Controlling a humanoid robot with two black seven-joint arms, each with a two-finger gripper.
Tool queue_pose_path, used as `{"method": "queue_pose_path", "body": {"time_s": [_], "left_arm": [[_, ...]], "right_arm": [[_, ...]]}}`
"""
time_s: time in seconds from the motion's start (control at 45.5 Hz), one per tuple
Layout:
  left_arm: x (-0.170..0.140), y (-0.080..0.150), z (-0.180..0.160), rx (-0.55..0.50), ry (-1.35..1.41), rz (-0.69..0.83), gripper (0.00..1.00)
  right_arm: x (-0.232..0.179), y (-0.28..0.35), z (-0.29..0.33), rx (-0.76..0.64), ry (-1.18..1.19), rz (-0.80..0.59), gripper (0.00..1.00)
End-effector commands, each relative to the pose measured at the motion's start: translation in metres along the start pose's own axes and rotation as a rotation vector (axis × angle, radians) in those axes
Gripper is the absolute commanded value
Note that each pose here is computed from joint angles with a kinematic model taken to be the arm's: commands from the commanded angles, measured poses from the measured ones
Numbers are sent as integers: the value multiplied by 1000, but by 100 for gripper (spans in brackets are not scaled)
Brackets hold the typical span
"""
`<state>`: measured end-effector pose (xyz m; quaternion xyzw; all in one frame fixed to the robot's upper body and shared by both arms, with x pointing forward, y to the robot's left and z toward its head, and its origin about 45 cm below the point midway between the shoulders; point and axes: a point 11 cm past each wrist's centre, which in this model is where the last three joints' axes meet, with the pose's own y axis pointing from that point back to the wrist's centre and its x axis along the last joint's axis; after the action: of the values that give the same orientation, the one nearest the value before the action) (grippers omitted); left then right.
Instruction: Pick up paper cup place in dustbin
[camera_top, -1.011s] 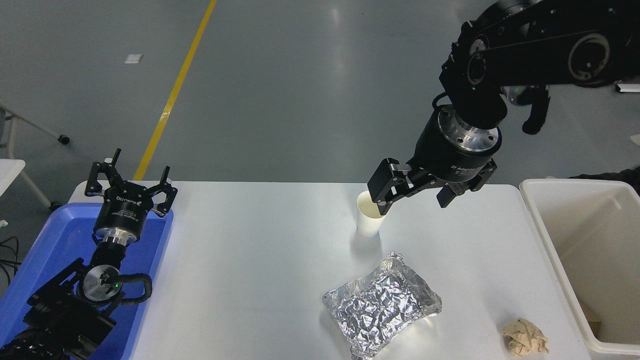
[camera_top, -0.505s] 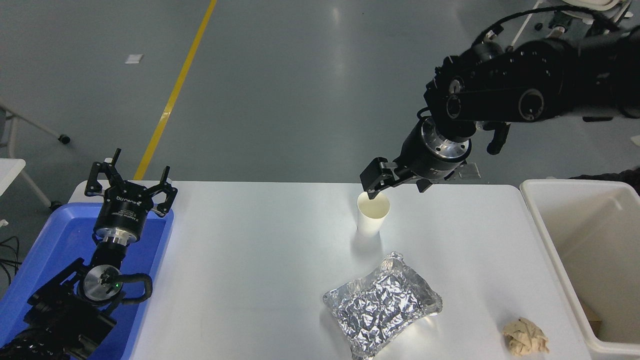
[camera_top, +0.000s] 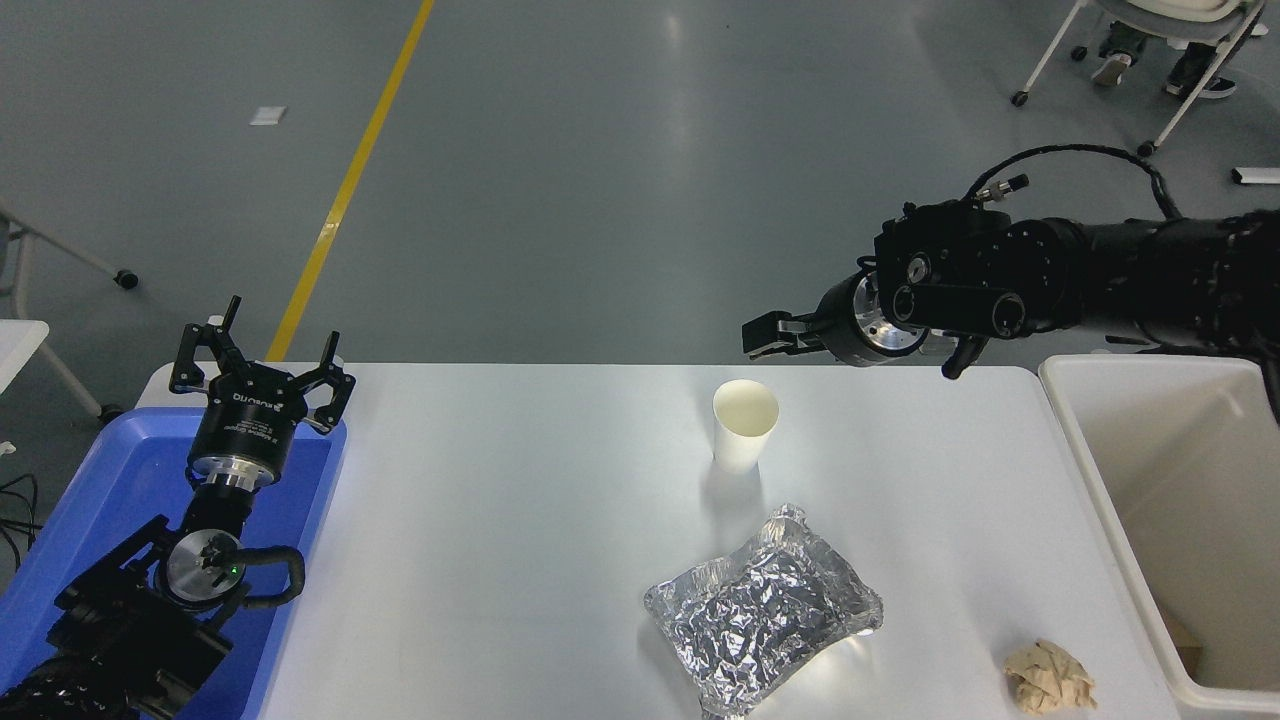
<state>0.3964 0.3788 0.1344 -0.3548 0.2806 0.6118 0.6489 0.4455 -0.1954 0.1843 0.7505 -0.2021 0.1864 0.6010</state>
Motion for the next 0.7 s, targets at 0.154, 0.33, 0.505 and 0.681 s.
{"method": "queue_pose_path", "body": {"time_s": [0.154,0.33,0.505,0.681], "left_arm": [[0,0,0,0,0,-1,100],[0,0,0,-1,0,0,100],[0,0,0,-1,0,0,100],[0,0,0,-1,0,0,100]], "right_arm": [[-51,-43,5,36,-145,6,100],[-66,-52,-1,54,-179,-10,99],[-76,-57,-1,52,-192,-21,75],[-76,-58,1,42,-191,-15,20]]}}
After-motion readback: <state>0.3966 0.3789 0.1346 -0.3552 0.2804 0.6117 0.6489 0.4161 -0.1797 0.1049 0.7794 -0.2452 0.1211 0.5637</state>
